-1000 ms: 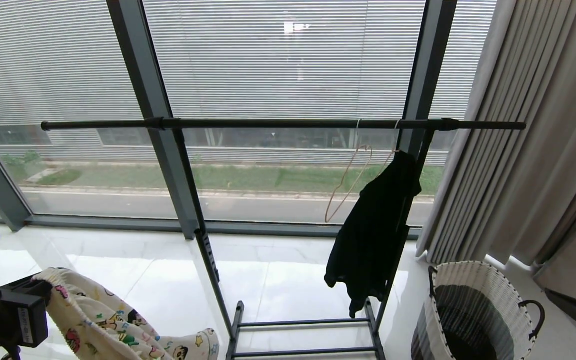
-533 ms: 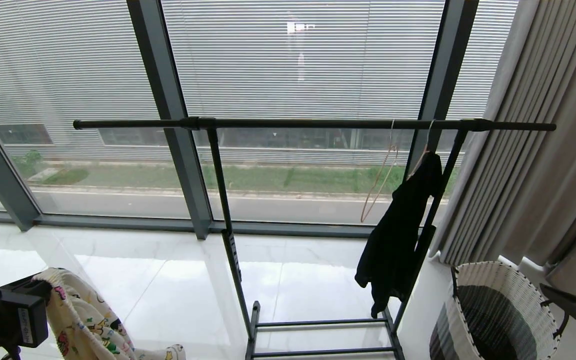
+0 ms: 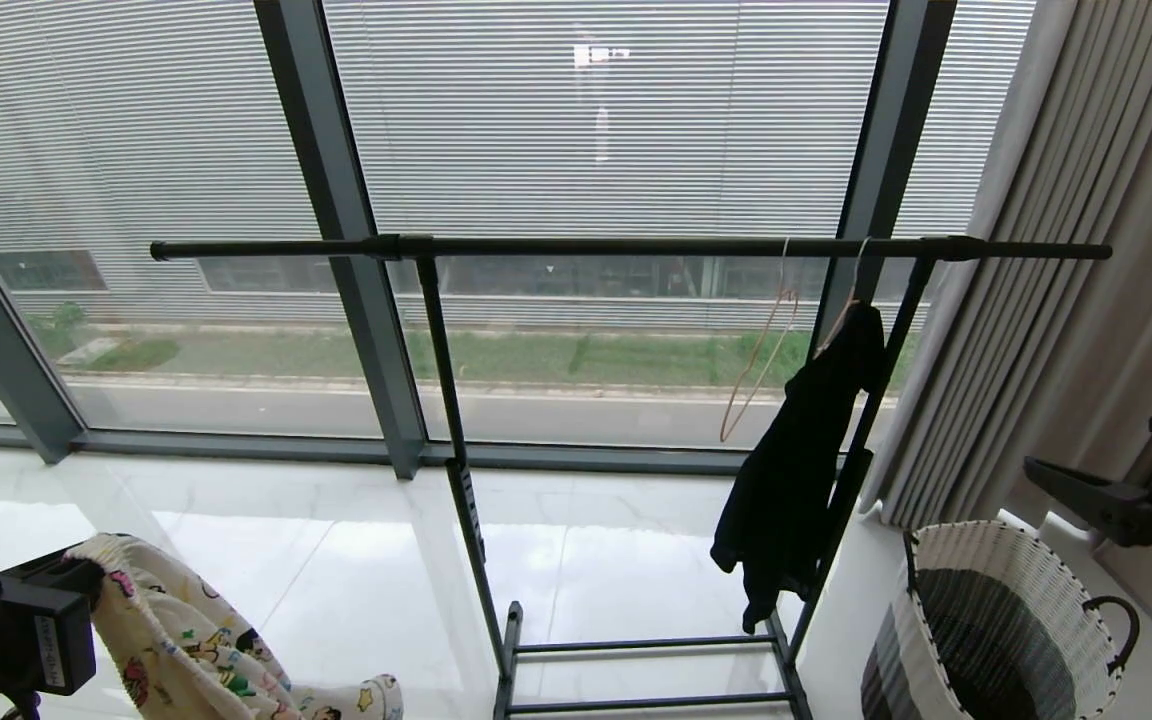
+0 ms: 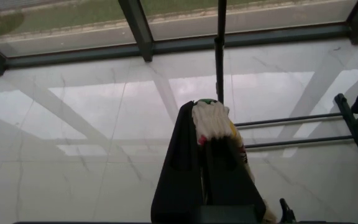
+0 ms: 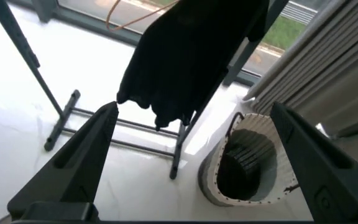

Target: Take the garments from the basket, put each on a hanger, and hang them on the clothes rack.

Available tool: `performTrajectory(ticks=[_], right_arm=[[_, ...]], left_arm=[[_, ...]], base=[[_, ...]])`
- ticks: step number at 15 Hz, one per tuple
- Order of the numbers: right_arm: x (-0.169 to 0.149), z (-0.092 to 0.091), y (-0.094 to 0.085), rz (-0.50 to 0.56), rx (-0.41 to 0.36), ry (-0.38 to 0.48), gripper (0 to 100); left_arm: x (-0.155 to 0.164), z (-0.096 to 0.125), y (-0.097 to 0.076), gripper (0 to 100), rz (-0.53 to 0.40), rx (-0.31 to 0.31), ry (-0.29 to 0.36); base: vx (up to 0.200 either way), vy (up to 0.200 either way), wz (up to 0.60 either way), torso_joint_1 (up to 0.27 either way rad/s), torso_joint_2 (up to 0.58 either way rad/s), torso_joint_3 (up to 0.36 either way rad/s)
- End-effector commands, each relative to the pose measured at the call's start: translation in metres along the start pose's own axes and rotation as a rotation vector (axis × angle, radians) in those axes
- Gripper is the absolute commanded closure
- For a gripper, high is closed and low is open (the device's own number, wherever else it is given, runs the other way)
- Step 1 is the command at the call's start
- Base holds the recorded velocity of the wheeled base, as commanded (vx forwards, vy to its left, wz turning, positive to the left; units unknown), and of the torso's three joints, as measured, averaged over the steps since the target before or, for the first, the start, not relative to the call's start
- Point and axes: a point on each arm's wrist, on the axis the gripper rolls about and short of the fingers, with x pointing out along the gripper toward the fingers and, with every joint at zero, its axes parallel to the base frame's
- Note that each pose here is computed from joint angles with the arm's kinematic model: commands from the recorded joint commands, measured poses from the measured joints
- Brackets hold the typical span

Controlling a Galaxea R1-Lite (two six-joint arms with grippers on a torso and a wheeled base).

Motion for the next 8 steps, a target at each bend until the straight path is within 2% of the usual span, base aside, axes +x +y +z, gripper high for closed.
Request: performTrajectory(ticks=[1, 4, 8], right_arm=[[0.04, 0.002, 0.022, 0.07, 0.067, 0.02, 0], [0.068, -0.002, 0.044, 0.08, 0.041, 0.032, 0], [0.079, -0.004, 0.049, 0.022, 0.029, 0.054, 0]], left_arm=[[0.0, 0.001, 0.0, 100, 0.001, 0.001, -0.004], [0.0, 0.001, 0.0, 100, 0.004, 0.003, -0.004], [-0.001, 0.002, 0.0, 100, 0.003, 0.006, -0.012]], base=[[0.0, 0.0, 0.0, 0.0, 0.0, 0.0], [0.0, 0.0, 0.0, 0.0, 0.0, 0.0], [0.0, 0.0, 0.0, 0.0, 0.0, 0.0]])
